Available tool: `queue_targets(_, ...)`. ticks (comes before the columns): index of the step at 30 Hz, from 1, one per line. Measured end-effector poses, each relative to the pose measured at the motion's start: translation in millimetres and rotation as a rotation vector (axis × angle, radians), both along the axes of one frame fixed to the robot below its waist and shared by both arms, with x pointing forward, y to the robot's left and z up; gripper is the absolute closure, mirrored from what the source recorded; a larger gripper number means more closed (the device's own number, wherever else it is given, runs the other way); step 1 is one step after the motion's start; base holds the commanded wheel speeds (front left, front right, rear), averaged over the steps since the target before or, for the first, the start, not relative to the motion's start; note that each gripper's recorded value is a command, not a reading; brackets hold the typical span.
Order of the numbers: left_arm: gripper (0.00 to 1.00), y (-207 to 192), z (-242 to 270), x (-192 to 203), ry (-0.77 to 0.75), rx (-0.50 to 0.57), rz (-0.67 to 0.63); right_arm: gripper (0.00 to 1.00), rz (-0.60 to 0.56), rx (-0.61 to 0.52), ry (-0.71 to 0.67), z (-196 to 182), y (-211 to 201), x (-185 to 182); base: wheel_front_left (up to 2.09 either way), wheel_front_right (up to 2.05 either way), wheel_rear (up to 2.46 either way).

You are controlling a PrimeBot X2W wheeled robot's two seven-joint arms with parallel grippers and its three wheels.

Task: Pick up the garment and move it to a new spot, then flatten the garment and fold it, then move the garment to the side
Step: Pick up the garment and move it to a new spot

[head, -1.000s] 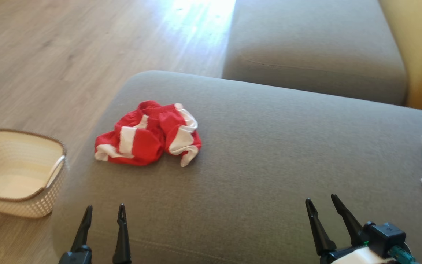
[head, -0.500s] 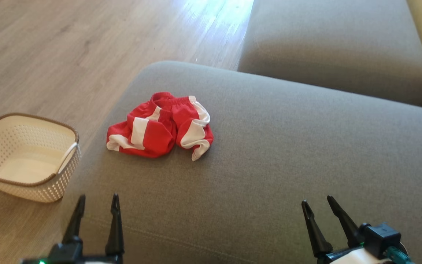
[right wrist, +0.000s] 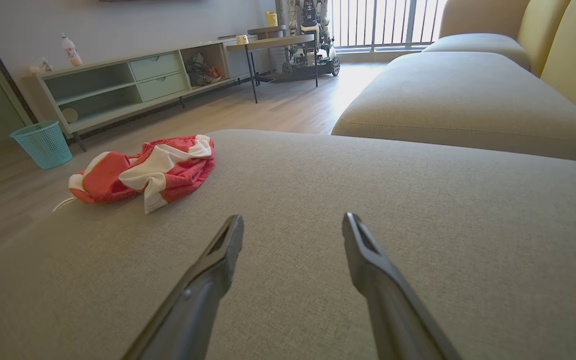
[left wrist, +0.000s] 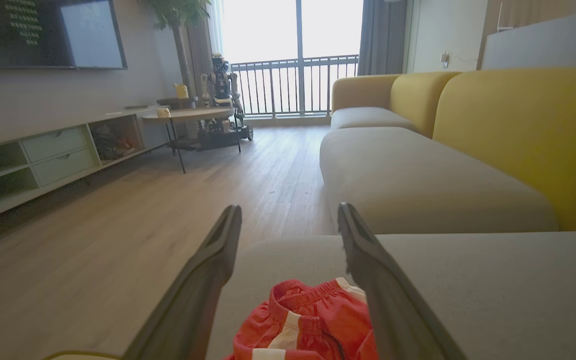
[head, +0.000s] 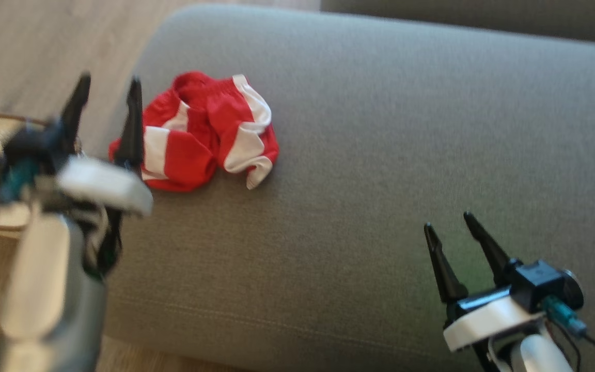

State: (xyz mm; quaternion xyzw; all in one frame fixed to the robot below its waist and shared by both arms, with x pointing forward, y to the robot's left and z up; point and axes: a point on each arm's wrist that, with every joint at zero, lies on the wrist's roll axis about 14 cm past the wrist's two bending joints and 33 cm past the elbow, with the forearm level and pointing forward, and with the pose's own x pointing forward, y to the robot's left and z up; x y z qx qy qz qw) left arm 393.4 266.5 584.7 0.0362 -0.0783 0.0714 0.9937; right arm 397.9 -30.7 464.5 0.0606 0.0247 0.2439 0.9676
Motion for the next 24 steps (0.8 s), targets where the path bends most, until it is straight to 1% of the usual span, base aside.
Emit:
queue_targets(2, 0.0, 4, -11, 29, 0.089, -0.013, -0.023, 0.0, -0.01, 0.0, 0.006, -5, -2, 9, 0.0, 0.0, 0.0)
queue_targets(6, 0.0, -4, -52, 77, 0.3, -0.117, -0.081, 0.0, -0.035, -0.006, 0.023, -17, -12, 25, 0.0, 0.0, 0.0)
queue_targets(10, 0.0, -18, -100, 107, 0.518, -0.234, -0.125, 0.0, -0.058, -0.005, 0.02, -23, -21, 42, 0.0, 0.0, 0.0)
queue_targets(12, 0.0, -23, -120, 119, 0.608, -0.258, -0.138, 0.0, -0.067, -0.003, 0.017, -25, -23, 50, 0.0, 0.0, 0.0)
queue_targets(16, 0.0, -21, -159, 133, 0.767, -0.276, -0.125, 0.0, -0.093, -0.019, 0.021, -34, -36, 61, 0.0, 0.0, 0.0)
queue_targets(21, 0.0, -28, -215, 128, 0.947, -0.315, -0.113, 0.0, -0.129, -0.039, 0.052, -49, -53, 64, 0.0, 0.0, 0.0)
queue_targets(24, 0.0, -33, -230, 129, 0.994, -0.326, -0.113, 0.0, -0.144, -0.045, 0.067, -55, -59, 63, 0.0, 0.0, 0.0)
